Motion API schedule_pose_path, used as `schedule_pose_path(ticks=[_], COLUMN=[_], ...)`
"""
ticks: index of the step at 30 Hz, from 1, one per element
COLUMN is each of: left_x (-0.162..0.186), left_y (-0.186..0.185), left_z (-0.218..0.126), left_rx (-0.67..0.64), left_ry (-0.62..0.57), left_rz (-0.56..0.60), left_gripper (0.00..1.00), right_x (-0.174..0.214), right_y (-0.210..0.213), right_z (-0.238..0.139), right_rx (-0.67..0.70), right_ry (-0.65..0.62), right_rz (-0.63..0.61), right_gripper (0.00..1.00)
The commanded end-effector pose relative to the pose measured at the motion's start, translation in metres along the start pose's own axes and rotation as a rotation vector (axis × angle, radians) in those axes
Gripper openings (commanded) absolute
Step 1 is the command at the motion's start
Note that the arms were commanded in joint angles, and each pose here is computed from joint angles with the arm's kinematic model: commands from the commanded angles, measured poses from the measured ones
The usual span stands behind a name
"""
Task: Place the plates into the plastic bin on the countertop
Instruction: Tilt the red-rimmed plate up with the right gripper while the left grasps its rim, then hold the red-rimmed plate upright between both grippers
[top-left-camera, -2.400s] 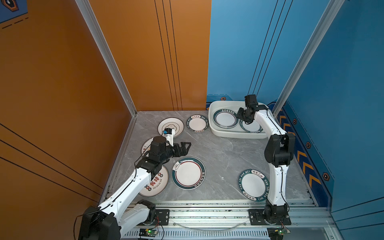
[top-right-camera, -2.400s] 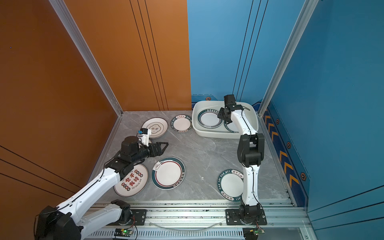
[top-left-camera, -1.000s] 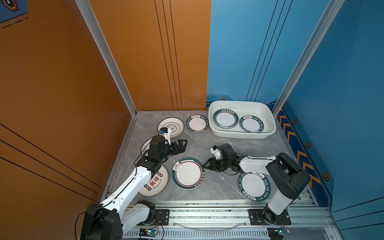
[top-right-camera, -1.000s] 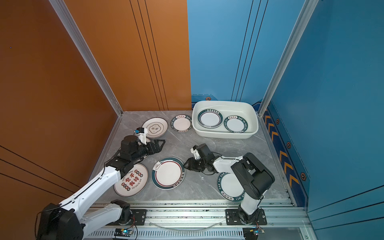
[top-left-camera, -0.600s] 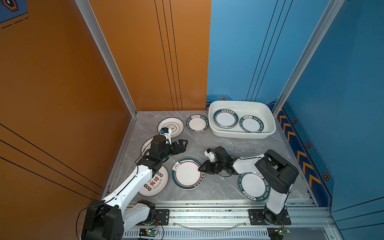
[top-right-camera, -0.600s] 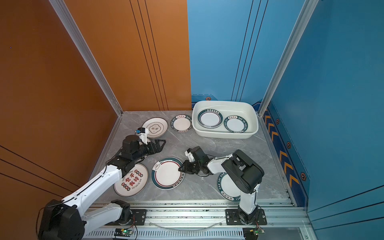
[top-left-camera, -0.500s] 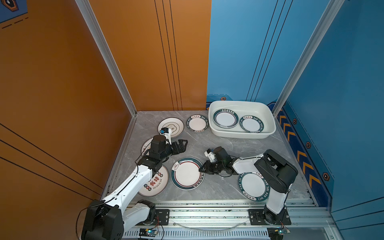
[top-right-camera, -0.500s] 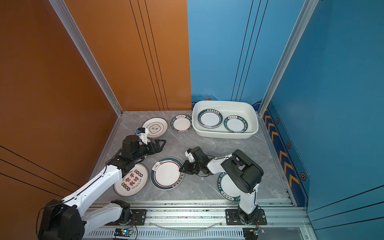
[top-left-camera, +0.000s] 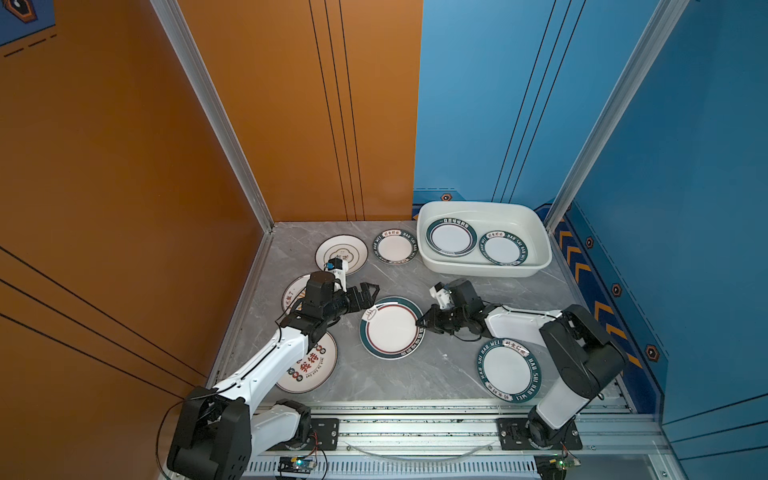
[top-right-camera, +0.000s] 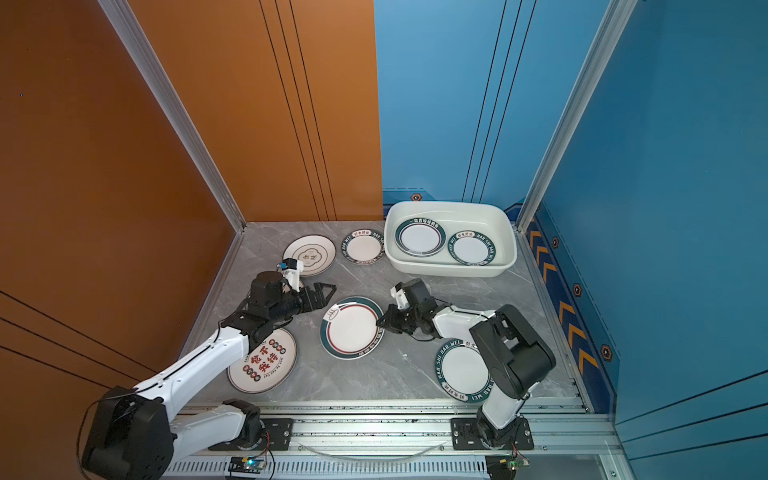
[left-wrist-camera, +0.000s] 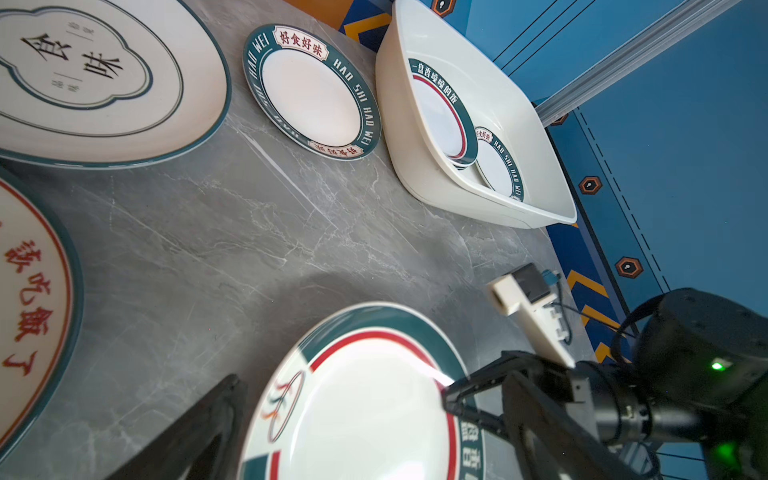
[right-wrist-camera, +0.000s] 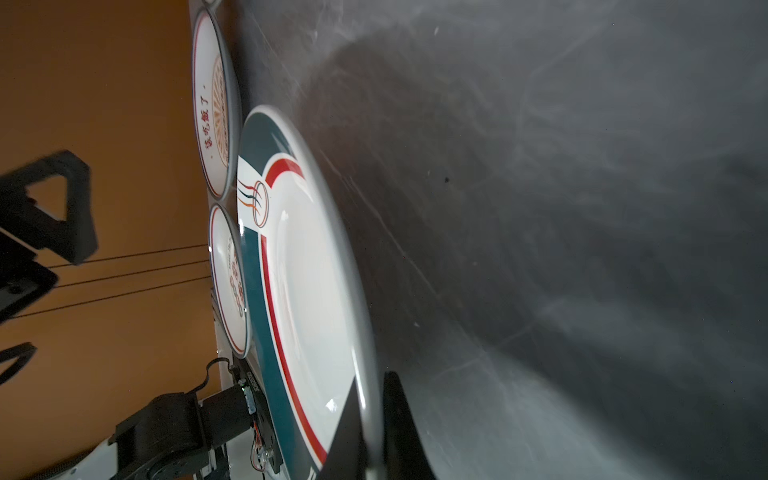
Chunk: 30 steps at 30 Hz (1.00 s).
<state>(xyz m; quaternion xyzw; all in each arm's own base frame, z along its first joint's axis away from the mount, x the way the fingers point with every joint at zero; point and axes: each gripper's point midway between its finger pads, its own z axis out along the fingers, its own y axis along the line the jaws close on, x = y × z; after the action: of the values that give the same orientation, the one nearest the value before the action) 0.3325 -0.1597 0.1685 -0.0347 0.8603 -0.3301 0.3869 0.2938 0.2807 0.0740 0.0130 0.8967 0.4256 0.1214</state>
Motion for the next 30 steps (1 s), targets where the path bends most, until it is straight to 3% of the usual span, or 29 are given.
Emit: schedule_pose_path(ticks=[1, 6, 11, 17, 25, 30], left_x=[0.007, 0.015, 0.023, 0.037, 0.045, 0.042], left_y=[-0.009, -0.019, -0.042, -0.058, -0.066, -0.076], left_z=[0.007, 0.016, 0.021, 0.028, 0.034, 0.034], left_rx=[0.064, 0.136, 0.248, 0.337, 0.383, 0.435], left_ry=[0.028, 0.072, 0.106, 0.155, 0.181, 0.183], left_rz=[0.027, 0.01, 0.025, 0.006, -0.012, -0.018], left_gripper=[0.98, 1.0, 0.93, 0.77, 0.64, 0.44], right_x=[-0.008, -0.027, -0.043, -0.056, -0.068, -0.067], right_y=[0.009, 0.018, 0.028, 0.044, 0.063, 0.063], right_z=[-0.028, -0.062, -0.085, -0.096, -0.098, -0.091], right_rx=[-0.008, -0.029, -0.066, -0.15, -0.256, -0.257], right_ry=[-0.027, -0.092, -0.151, -0.201, -0.223, -0.203], right_rz=[-0.04, -0.052, -0.052, -0.041, -0.026, -0.024], right_gripper=[0.0, 0.0, 0.0, 0.0, 0.0, 0.0])
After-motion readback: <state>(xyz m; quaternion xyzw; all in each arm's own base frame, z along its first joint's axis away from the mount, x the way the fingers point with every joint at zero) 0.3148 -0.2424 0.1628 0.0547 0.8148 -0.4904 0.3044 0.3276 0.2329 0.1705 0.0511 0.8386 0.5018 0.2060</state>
